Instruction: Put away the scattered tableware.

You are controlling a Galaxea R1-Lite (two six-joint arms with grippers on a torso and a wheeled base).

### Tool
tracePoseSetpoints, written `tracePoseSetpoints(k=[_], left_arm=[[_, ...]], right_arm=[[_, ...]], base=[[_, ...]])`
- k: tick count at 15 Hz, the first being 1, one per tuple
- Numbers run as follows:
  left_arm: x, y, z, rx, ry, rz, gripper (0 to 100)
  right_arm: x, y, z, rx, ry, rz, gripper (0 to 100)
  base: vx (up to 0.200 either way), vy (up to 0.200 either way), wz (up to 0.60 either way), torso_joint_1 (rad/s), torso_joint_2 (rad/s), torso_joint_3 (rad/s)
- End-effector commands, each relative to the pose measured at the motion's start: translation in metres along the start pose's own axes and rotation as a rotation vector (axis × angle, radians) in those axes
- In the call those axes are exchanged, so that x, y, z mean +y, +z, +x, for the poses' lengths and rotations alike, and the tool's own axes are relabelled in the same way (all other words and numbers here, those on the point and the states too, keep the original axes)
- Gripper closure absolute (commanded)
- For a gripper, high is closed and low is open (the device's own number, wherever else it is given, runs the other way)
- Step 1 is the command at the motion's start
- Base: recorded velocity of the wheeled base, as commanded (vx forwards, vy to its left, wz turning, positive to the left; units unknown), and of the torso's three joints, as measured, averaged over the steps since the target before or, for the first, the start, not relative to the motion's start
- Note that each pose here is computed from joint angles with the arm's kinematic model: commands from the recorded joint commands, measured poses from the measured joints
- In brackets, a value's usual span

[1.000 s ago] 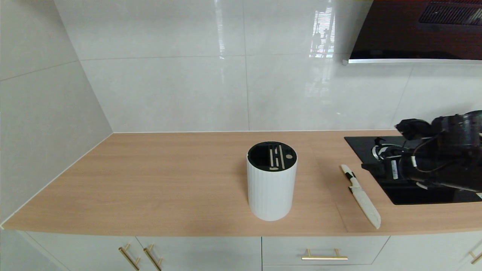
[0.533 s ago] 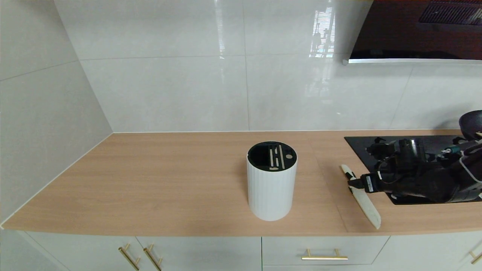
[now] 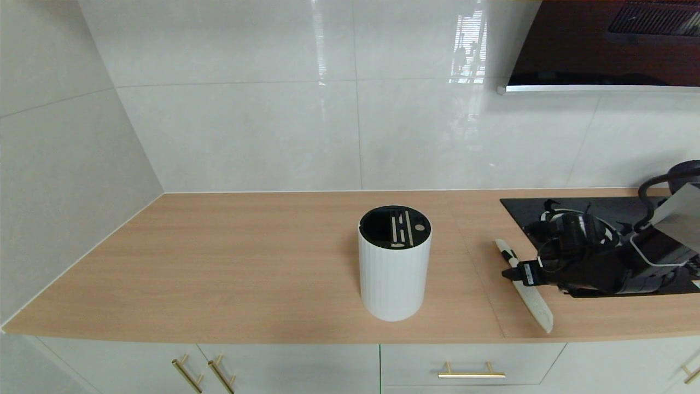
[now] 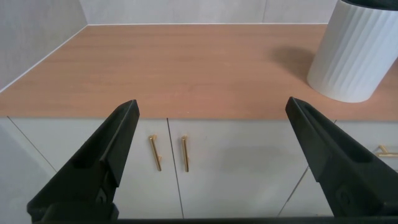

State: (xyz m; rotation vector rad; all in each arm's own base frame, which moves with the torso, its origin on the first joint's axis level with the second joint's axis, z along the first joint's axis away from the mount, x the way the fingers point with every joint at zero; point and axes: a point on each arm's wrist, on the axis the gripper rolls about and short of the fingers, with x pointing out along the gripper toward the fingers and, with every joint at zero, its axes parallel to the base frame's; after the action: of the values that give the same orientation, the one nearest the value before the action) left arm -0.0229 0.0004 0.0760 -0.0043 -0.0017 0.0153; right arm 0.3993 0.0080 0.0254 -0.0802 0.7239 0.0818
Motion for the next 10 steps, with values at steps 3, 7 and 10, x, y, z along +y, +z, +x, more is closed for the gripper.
tracePoseSetpoints(k=[3, 7, 10], left_arm=[[0.0, 0.0, 0.0, 0.002, 0.0, 0.0, 0], [0.0, 0.0, 0.0, 0.002, 0.0, 0.0, 0], [0.0, 0.0, 0.0, 0.002, 0.0, 0.0, 0]], right_arm=[[0.0, -0.007, 0.016, 0.014, 0.0, 0.001, 0], [0.0, -0.009, 0.027, 0.016, -0.001, 0.0, 0], [0.0, -0.012, 0.033, 0.02, 0.001, 0.001, 0]], base=[[0.0, 0.0, 0.0, 0.0, 0.0, 0.0], [0.0, 0.0, 0.0, 0.0, 0.0, 0.0], [0.0, 0.0, 0.0, 0.0, 0.0, 0.0]])
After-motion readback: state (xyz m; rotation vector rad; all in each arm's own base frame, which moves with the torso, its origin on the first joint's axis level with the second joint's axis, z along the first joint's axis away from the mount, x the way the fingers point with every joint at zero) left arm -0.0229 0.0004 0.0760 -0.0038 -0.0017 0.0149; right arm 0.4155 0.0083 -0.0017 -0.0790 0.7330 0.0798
